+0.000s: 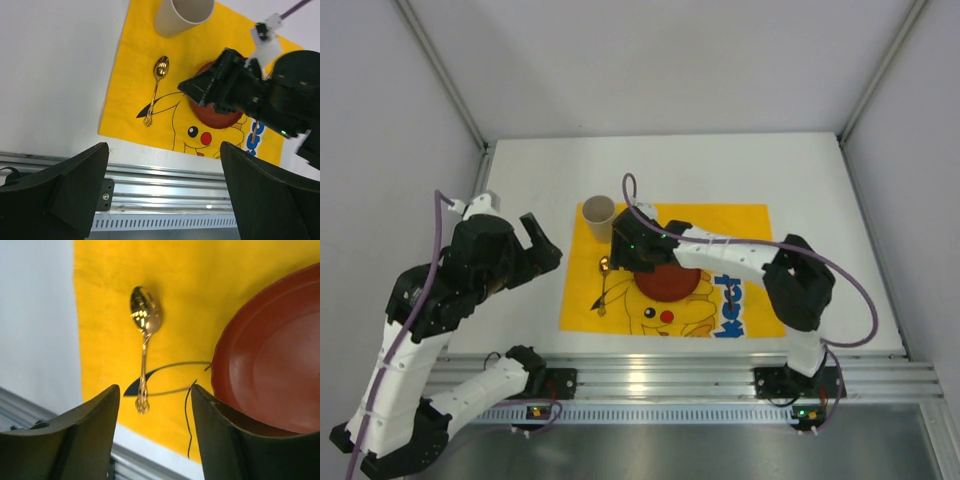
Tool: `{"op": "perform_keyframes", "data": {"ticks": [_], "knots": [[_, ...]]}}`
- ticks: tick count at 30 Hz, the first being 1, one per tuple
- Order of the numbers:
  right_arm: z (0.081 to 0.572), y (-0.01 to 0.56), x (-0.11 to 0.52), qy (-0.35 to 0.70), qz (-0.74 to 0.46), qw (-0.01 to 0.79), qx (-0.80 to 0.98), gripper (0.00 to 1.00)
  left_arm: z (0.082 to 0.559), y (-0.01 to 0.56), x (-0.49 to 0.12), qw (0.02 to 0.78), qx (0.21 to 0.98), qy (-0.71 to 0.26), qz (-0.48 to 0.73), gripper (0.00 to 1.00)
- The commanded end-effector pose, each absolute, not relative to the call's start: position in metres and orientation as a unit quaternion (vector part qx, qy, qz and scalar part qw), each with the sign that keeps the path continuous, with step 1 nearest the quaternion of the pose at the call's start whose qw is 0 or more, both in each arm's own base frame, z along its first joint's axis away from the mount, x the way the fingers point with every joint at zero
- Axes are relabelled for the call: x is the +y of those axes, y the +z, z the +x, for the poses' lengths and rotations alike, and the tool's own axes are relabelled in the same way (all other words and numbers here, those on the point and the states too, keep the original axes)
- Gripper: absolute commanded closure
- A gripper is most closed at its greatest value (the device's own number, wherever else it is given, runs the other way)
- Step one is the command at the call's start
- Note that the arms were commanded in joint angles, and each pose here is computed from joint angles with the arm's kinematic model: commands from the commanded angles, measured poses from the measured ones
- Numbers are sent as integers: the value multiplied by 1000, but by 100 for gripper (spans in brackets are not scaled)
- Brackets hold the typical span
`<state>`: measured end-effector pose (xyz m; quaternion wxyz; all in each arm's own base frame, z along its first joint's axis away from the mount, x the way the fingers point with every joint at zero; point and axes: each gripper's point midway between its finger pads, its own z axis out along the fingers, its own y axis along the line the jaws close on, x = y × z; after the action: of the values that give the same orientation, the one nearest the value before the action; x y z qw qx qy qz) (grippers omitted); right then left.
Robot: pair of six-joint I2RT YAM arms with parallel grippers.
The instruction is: Set the dinner table for one person
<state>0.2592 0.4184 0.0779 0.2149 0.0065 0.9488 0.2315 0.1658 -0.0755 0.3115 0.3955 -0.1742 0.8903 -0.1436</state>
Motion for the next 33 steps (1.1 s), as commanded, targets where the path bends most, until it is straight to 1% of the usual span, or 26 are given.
{"op": "perform_keyframes", "data": {"ticks": [1, 2, 3, 5, 6, 7, 8, 9, 10, 13, 14, 15, 16, 17, 18, 19, 20, 21, 24, 25, 27, 33], "knots": [[245, 173, 413, 276, -47, 300, 912, 39, 166, 306, -76, 390, 896, -137, -164, 2], [239, 200, 406, 288, -60, 316, 902, 35, 169, 303, -79, 391, 895, -140, -164, 2], [230, 214, 406, 289, -96, 331, 893, 26, 172, 303, -82, 392, 895, -143, -160, 2], [215, 247, 391, 293, -128, 355, 878, 17, 177, 295, -86, 386, 898, -141, -155, 2], [202, 257, 388, 290, -164, 366, 869, 10, 182, 296, -90, 393, 896, -147, -149, 2], [197, 264, 378, 276, -172, 381, 865, 4, 185, 294, -92, 395, 895, -146, -147, 2], [187, 277, 359, 267, -185, 391, 861, 1, 190, 289, -94, 392, 898, -140, -140, 2], [170, 278, 353, 261, -199, 393, 859, 0, 196, 290, -98, 399, 895, -144, -136, 2], [166, 294, 333, 258, -189, 417, 851, 0, 200, 290, -100, 401, 895, -142, -132, 2], [142, 272, 296, 239, -168, 396, 870, 0, 217, 291, -104, 412, 894, -129, -121, 2], [131, 276, 276, 258, -133, 386, 875, 0, 222, 290, -105, 414, 895, -121, -116, 2], [122, 255, 264, 249, -131, 371, 885, 0, 226, 291, -106, 419, 893, -119, -116, 2], [115, 250, 255, 258, -123, 366, 886, 0, 233, 295, -106, 432, 886, -119, -119, 2], [106, 259, 239, 291, -90, 366, 879, 0, 237, 292, -108, 435, 886, -116, -114, 2], [99, 243, 229, 289, -86, 359, 884, 0, 241, 292, -109, 441, 883, -116, -113, 2], [98, 242, 219, 294, -68, 365, 881, 0, 244, 292, -110, 445, 881, -117, -111, 2], [94, 248, 203, 322, -37, 364, 873, 0, 249, 292, -112, 454, 876, -119, -107, 2], [92, 241, 194, 323, -33, 365, 873, 0, 251, 291, -113, 457, 875, -117, -105, 2], [95, 249, 162, 344, 0, 388, 855, 0, 257, 287, -117, 463, 874, -118, -89, 2], [101, 255, 148, 336, 4, 408, 849, 0, 260, 287, -119, 467, 873, -118, -77, 2], [103, 260, 144, 333, 9, 414, 847, 0, 261, 287, -118, 470, 872, -112, -77, 2], [116, 257, 123, 263, 19, 444, 856, 0, 264, 287, -111, 474, 870, -94, -92, 2]]}}
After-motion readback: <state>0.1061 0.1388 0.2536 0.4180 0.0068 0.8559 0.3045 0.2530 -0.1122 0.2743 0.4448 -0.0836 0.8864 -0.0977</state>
